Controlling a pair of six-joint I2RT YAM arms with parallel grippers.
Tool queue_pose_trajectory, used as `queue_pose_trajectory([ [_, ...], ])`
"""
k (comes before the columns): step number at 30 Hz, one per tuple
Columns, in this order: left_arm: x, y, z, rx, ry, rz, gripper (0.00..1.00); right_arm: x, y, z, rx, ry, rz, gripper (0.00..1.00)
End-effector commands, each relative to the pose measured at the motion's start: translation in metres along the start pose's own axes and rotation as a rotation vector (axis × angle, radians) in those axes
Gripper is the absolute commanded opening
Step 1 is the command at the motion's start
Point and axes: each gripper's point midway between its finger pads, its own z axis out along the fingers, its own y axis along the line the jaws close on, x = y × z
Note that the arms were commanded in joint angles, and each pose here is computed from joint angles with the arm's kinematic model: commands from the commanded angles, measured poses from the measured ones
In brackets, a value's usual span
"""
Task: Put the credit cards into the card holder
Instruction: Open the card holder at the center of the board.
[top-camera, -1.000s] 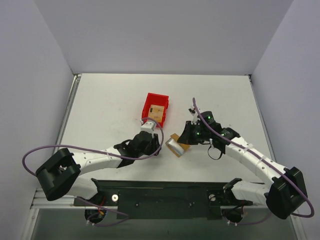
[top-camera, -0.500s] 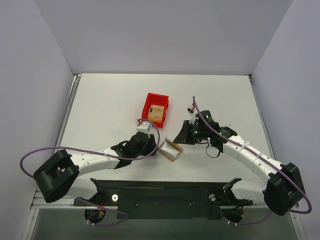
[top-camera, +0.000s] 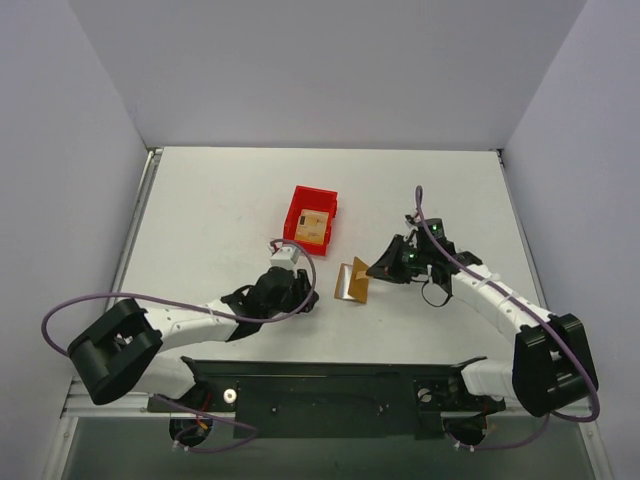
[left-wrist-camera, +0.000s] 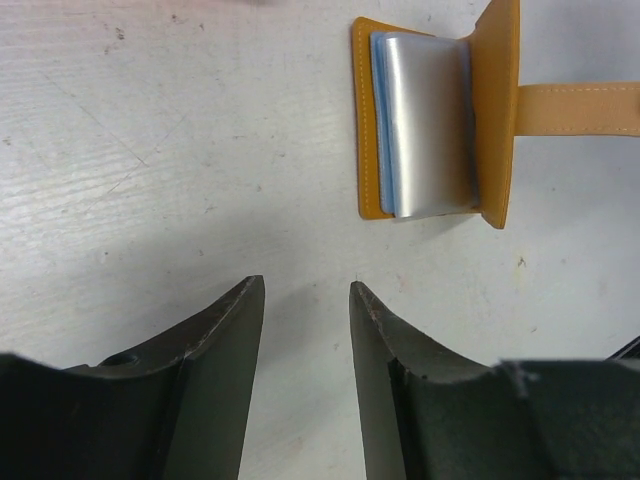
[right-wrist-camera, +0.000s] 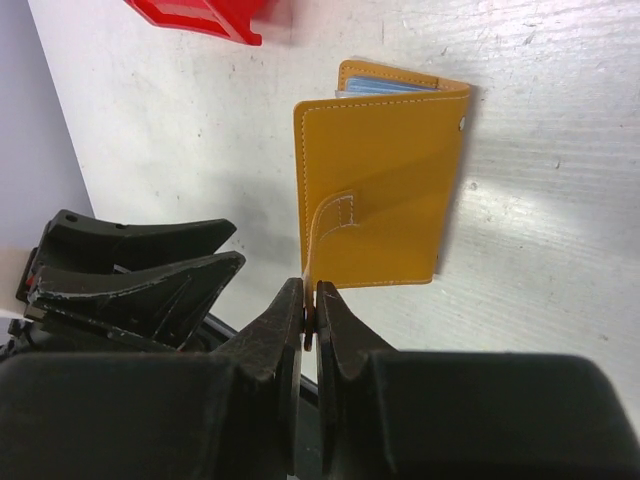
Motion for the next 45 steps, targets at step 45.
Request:
queue_pose_trajectory([
  [45, -0.026, -0.108, 0.1, 0.236, 0.017, 0.072, 0.5, -0.01, -0.076, -0.03, 0.295, -0.052, 0.026, 0.01],
])
